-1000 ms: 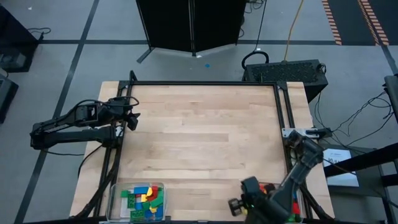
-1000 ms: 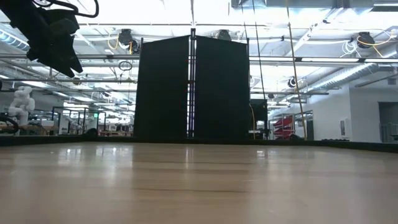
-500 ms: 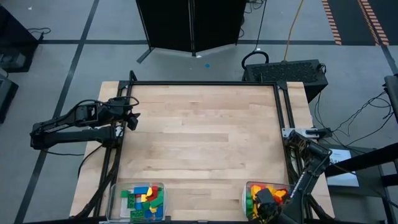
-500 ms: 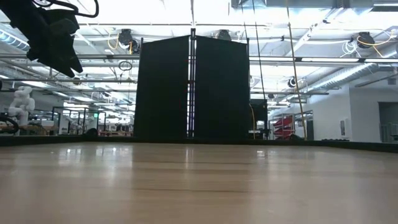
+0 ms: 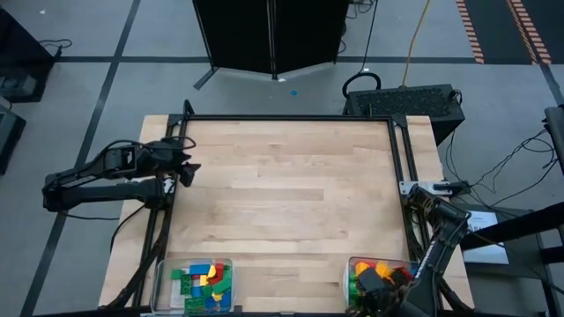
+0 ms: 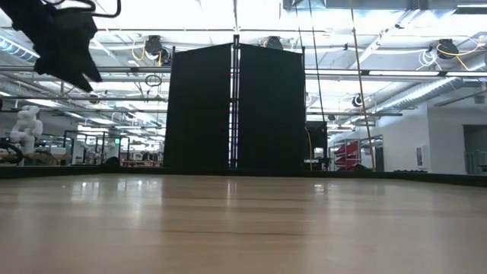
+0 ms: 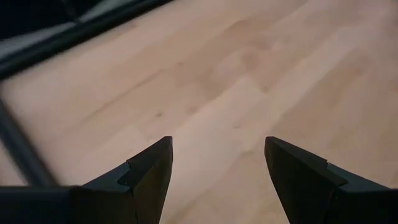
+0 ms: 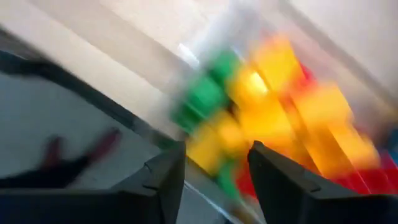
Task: Sort blocks by size
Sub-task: Put the red game piece into the right transparent bin, then return to Home Position
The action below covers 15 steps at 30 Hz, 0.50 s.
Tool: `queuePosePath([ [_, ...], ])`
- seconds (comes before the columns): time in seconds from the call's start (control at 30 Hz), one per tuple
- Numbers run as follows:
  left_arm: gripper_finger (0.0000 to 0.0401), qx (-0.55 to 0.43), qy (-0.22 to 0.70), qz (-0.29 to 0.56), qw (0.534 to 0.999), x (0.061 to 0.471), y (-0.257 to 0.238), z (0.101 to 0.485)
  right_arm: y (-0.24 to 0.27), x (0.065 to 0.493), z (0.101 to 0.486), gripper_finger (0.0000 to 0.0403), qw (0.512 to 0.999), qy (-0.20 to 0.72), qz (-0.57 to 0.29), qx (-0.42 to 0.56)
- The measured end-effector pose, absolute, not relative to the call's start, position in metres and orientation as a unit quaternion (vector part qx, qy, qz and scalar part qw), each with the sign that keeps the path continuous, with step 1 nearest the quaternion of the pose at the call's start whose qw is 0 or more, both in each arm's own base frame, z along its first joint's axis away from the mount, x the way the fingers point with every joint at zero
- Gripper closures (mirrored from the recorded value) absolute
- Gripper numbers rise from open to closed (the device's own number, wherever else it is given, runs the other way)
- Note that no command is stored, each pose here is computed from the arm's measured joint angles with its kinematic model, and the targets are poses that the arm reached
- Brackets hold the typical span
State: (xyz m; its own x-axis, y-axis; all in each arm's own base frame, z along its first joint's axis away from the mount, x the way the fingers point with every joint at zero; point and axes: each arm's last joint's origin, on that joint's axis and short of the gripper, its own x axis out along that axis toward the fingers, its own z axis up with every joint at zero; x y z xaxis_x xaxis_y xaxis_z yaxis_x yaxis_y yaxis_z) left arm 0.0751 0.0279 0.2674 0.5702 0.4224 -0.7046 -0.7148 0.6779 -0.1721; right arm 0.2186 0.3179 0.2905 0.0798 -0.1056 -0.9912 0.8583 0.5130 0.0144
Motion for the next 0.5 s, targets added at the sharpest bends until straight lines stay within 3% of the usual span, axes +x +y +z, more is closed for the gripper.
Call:
queuePosePath([
  [0.2, 0.0146, -0.259, 0.266, 0.292, 0.882, 0.069, 0.024, 0.305, 0.308, 0.239, 0.347, 0.0232, 0.833, 0.411, -0.256, 0.268],
  [0.33, 0.0146, -0.258, 0.195, 0.274, 0.906, 0.057, 0.021, 0.345, 0.294, 0.243, 0.392, 0.0248, 0.923, 0.318, -0.180, 0.118],
  [0.43, 0.0146, -0.234, 0.139, 0.258, 0.927, 0.042, 0.017, 0.378, 0.272, 0.234, 0.425, 0.0266, 0.955, 0.263, -0.134, -0.032],
  [0.5, 0.0146, -0.219, 0.102, 0.248, 0.938, 0.029, 0.013, 0.398, 0.257, 0.223, 0.450, 0.0280, 0.965, 0.213, -0.140, -0.061],
])
